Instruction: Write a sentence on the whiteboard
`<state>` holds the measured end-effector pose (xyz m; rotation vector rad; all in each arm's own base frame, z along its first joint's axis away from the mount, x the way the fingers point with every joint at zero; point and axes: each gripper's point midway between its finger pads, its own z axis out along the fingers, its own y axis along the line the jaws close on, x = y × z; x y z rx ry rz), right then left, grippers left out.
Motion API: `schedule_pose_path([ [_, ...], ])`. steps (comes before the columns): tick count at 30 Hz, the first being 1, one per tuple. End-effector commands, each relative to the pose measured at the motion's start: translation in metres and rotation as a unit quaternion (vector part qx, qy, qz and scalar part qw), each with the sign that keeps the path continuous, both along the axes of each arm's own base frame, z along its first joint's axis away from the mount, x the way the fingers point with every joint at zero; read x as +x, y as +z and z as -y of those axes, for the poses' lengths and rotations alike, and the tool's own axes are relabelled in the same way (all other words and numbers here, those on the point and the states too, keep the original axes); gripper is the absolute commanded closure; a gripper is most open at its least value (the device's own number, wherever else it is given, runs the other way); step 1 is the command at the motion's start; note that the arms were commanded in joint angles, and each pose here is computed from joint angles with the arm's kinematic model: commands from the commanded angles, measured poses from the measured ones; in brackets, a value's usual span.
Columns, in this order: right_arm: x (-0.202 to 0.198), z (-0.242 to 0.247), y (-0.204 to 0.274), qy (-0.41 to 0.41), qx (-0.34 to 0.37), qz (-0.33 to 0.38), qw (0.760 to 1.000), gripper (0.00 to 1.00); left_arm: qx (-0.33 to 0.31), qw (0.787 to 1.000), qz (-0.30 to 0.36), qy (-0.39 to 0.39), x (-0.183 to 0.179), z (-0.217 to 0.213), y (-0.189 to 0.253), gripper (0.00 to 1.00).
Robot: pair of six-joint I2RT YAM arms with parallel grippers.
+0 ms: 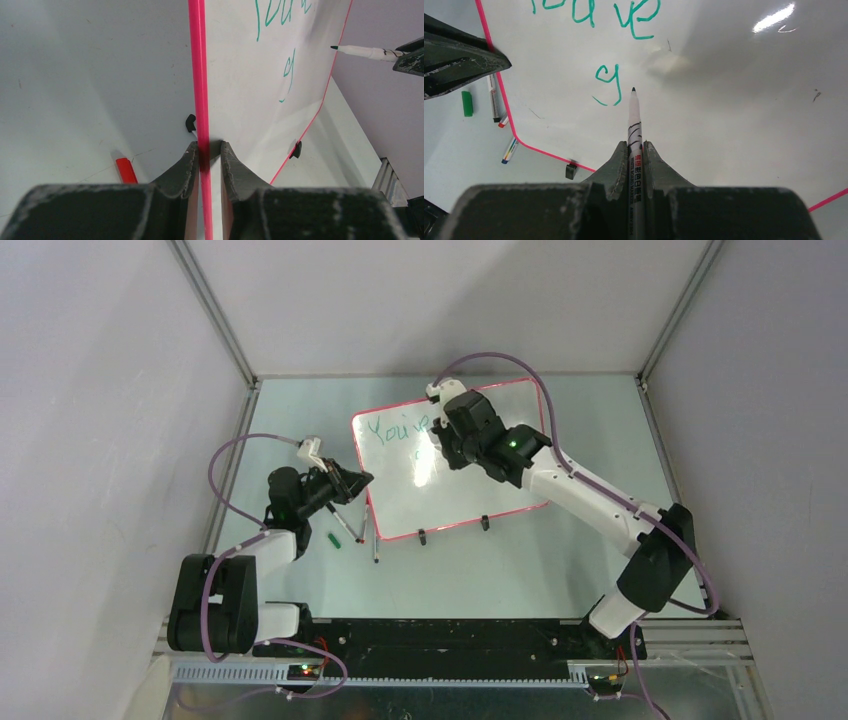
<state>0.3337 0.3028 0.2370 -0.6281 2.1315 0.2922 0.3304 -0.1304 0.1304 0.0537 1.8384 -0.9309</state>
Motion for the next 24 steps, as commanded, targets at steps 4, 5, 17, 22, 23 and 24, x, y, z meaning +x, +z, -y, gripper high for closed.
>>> schedule_pose_path([
  [4,0.011,-0.007,0.005,-0.011,-0.001,0.018,1.0,1.0,0.033,0.998,-0.026,0.044,0.002,-0.016,-0.023,0.99],
  [5,0.012,-0.008,0.004,-0.011,-0.002,0.019,1.0,1.0,0.033,0.998,-0.025,0.044,0.002,-0.016,-0.023,0.99],
  [17,0.023,-0.011,-0.001,-0.023,-0.012,0.022,0.999,1.0,0.033,0.998,-0.026,0.043,0.002,-0.016,-0.023,0.99],
  [22,0.026,-0.009,0.002,-0.027,-0.009,0.025,0.999,1.0,0.033,0.998,-0.025,0.043,0.002,-0.016,-0.023,0.99],
  [23,0.026,-0.009,0.002,-0.028,-0.01,0.026,0.999,1.0,0.033,0.998,-0.026,0.043,0.002,-0.016,-0.023,0.99],
  [24,0.027,-0.008,0.002,-0.03,-0.01,0.026,0.999,1.0,0.033,0.998,-0.026,0.043,0.002,-0.016,-0.023,0.99],
])
